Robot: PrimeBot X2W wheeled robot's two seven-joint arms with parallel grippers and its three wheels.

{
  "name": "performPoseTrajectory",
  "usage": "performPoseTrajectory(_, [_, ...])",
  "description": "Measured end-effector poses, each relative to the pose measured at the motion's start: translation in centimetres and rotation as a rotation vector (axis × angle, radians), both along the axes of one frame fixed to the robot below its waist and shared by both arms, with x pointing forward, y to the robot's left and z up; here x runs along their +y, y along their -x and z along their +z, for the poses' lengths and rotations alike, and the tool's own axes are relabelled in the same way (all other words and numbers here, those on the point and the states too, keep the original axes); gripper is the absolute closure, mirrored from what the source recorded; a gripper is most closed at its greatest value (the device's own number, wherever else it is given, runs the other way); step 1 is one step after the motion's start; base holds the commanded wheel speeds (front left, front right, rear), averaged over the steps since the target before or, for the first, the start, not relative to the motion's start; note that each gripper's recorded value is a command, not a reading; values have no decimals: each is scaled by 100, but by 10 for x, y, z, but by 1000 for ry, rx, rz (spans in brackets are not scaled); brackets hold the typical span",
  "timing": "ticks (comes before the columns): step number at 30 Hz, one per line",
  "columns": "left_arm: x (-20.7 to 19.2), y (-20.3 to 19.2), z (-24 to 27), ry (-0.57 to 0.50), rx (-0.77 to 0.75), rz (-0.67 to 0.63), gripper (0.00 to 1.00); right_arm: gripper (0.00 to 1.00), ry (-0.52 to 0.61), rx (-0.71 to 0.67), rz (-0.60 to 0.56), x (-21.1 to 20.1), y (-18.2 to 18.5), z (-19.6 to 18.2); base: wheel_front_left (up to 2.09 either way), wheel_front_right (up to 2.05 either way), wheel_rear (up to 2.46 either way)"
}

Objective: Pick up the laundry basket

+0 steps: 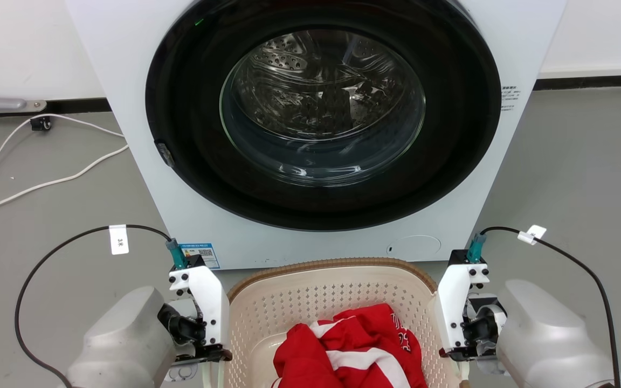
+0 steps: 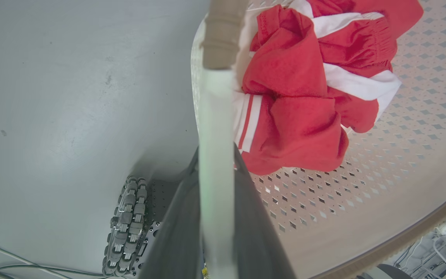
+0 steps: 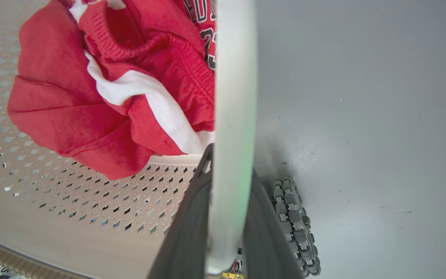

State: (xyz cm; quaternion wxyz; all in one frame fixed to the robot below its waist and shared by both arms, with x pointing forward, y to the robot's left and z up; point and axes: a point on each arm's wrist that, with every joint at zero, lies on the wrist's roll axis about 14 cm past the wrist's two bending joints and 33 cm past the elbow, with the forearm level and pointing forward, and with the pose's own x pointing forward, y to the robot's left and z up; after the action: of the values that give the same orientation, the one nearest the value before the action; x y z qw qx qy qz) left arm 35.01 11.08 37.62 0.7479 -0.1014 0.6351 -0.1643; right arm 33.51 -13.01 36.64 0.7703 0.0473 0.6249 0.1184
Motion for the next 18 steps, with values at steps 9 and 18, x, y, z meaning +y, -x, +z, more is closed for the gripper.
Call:
performPoseTrajectory(9, [-1,0,0,1,-5,-2,100,100,0,-2,-5,-1,1,-1,0,0,0])
performPoseTrajectory(18, [-1,0,-1,3,-8,3,100,100,1,-5,-3,0,0,-2,0,0,0])
